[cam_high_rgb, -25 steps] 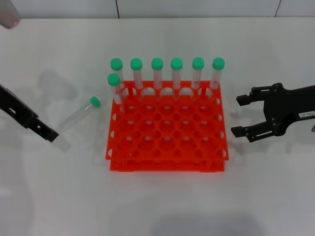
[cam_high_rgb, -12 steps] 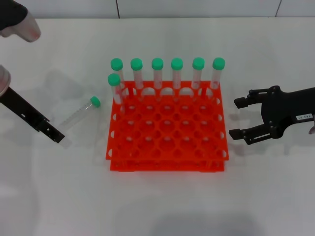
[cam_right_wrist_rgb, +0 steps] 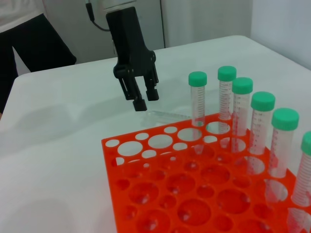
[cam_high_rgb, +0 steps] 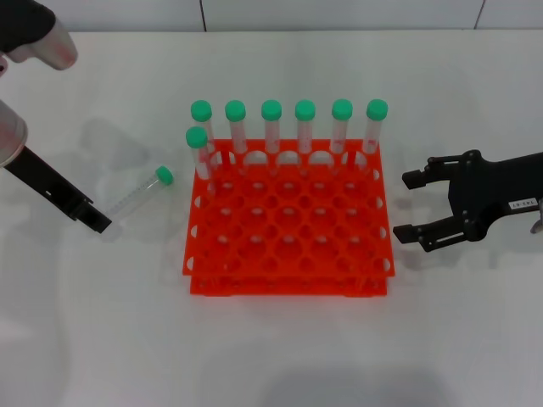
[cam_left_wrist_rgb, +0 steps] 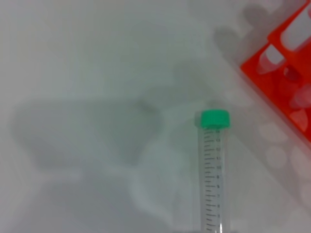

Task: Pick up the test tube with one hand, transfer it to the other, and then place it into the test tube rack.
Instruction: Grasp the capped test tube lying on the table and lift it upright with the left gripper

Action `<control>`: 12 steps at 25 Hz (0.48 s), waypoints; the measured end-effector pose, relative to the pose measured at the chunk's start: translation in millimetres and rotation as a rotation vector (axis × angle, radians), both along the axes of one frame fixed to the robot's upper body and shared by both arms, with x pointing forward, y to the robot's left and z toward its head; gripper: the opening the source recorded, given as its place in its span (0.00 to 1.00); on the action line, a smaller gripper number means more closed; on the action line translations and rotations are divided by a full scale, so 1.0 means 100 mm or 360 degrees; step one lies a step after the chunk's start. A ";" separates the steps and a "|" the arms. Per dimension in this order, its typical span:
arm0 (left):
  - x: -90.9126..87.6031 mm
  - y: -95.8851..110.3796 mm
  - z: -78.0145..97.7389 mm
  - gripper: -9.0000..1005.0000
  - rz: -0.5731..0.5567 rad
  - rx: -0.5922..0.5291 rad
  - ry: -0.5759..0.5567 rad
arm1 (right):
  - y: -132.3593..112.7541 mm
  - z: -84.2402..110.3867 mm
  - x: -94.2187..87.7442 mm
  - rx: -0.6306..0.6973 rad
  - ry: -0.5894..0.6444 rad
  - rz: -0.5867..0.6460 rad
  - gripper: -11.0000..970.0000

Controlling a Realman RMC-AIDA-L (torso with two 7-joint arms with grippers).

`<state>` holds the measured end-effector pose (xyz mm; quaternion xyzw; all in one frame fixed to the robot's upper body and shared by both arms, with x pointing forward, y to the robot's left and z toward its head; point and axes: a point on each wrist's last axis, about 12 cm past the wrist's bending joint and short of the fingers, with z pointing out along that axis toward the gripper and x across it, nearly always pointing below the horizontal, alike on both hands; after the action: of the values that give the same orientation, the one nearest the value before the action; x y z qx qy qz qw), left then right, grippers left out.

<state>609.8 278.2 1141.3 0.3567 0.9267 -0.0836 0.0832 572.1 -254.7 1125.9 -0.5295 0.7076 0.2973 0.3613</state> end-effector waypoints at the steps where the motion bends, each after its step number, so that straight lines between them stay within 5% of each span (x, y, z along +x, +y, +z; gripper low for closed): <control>1: 0.01 0.00 0.00 0.69 0.0005 0.0001 -0.0007 | 0.00 0.00 0.00 -0.0001 0.0000 0.0001 0.89; 8: 0.02 -0.04 -0.07 0.50 0.0014 -0.0005 0.0004 | 0.00 -0.01 -0.01 -0.0002 0.0002 0.0001 0.89; 12: 0.04 -0.05 -0.10 0.51 0.0015 -0.0007 -0.0009 | 0.00 -0.01 -0.01 -0.0001 0.0003 0.0002 0.89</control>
<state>613.5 272.7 1131.0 0.3524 0.9280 -0.0843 0.0870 571.0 -254.7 1124.8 -0.5299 0.7077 0.2977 0.3603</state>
